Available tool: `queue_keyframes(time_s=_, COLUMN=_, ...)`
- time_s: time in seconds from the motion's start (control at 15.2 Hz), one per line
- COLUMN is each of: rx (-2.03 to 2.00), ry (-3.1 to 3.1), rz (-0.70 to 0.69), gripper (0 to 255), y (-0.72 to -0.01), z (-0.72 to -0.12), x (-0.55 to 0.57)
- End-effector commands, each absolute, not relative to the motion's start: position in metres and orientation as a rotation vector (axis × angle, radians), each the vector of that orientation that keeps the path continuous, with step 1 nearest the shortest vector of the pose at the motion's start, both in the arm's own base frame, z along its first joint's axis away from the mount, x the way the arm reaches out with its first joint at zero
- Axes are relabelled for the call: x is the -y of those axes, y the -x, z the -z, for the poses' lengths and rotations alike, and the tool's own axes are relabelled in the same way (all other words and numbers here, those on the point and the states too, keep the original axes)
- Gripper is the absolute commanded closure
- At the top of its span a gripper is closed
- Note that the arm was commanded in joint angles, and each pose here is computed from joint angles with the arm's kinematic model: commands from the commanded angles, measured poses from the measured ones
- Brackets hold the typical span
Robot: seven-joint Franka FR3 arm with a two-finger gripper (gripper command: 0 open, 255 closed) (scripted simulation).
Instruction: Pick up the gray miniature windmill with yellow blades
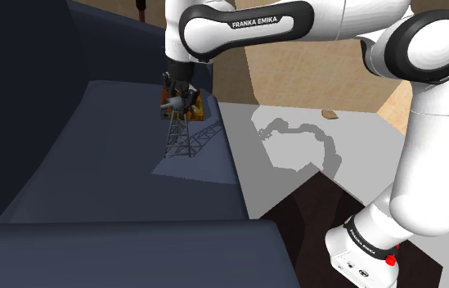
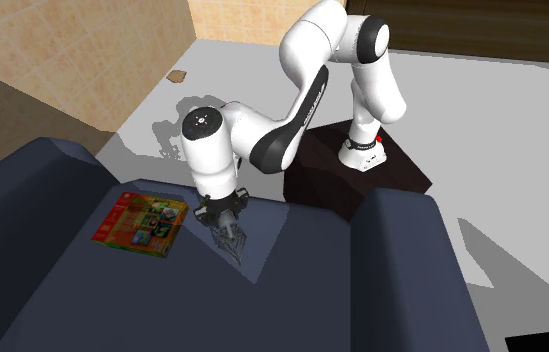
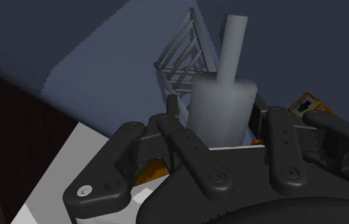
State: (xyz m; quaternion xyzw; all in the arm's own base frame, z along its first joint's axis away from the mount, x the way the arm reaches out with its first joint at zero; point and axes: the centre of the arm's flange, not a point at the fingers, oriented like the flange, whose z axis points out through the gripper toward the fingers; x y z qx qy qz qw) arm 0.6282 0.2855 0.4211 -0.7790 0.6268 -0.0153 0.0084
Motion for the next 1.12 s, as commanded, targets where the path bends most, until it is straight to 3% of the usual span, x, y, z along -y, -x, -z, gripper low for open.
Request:
queue_keyframes(time_s=0.0, rx=-1.959, ry=2.435, rz=0.046, gripper=255, y=-0.628, z=-0.426, x=-0.285)
queue_keyframes(time_s=1.06, rx=-1.959, ry=2.435, rz=0.046, gripper=255, y=-0.628, z=-0.500, x=-0.285)
